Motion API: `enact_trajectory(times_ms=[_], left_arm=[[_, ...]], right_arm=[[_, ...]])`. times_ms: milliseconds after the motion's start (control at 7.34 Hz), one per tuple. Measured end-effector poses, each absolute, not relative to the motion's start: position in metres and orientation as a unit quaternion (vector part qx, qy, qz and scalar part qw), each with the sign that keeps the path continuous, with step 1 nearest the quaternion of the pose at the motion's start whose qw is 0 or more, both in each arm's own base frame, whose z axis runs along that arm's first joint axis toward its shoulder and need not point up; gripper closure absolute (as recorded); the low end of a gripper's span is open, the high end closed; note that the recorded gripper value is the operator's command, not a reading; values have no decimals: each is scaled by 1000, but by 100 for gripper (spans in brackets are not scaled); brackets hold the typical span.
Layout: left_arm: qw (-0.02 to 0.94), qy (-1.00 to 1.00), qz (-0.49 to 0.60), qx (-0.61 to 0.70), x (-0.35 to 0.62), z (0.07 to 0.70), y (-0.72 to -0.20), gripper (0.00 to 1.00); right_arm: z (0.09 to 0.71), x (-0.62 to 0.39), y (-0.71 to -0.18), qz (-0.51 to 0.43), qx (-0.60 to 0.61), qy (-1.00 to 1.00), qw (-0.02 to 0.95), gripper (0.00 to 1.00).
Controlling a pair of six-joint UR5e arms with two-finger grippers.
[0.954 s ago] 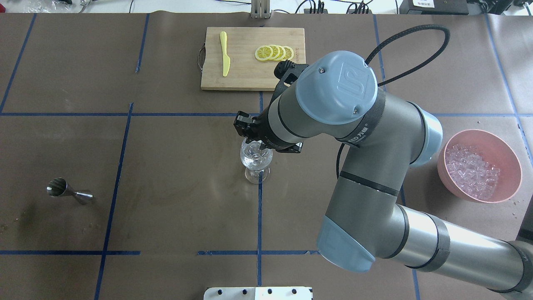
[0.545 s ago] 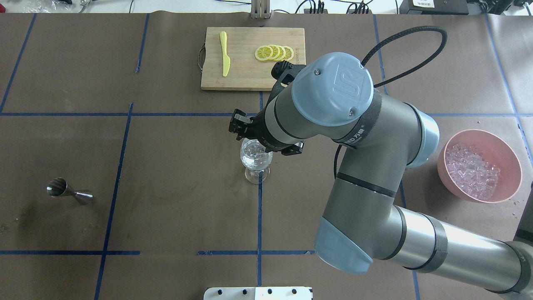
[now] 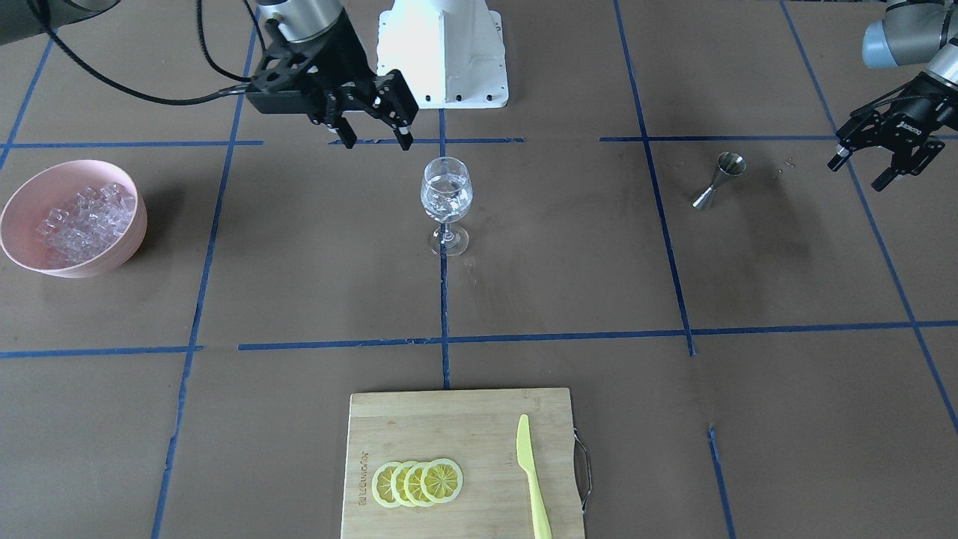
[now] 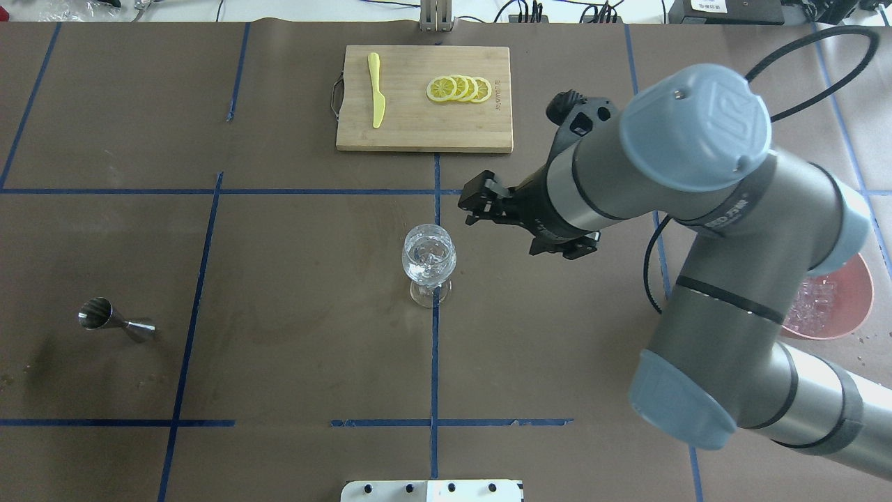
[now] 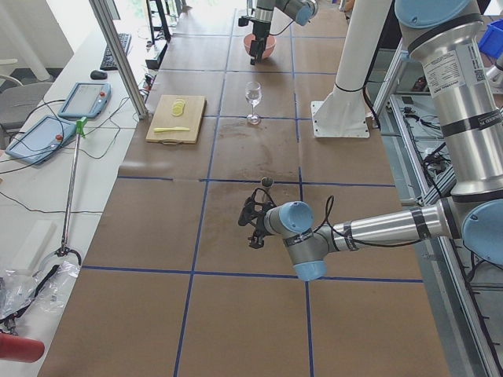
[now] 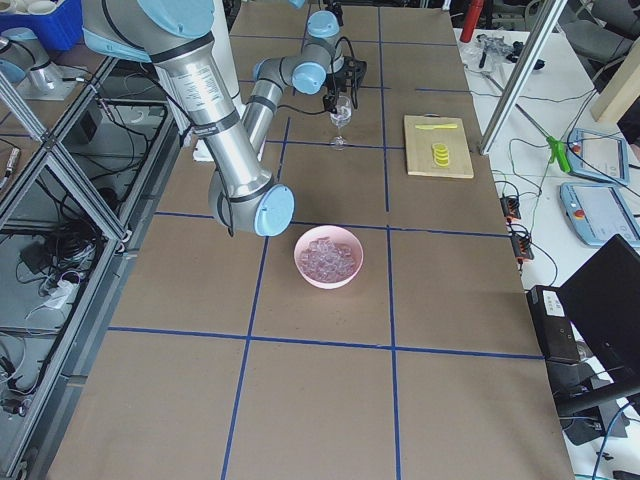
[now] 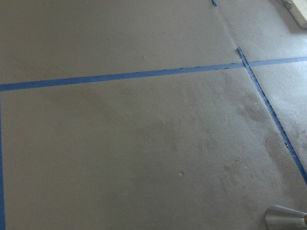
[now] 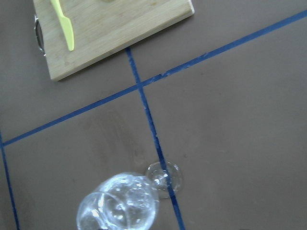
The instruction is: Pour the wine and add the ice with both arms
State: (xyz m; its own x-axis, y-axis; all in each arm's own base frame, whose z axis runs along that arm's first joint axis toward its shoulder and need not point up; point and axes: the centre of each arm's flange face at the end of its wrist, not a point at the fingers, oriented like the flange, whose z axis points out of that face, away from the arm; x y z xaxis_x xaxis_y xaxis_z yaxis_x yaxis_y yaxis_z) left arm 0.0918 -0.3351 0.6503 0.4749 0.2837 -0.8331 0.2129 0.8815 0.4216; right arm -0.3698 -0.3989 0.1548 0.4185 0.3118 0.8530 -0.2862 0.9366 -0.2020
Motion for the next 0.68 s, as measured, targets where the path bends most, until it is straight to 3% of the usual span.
enact_trajectory(times_ms=[681], left_arm=[[856,432,84,270,40,682,-353,0]], right_arm=[[364,-135,-505,50,25,-450,891,0]])
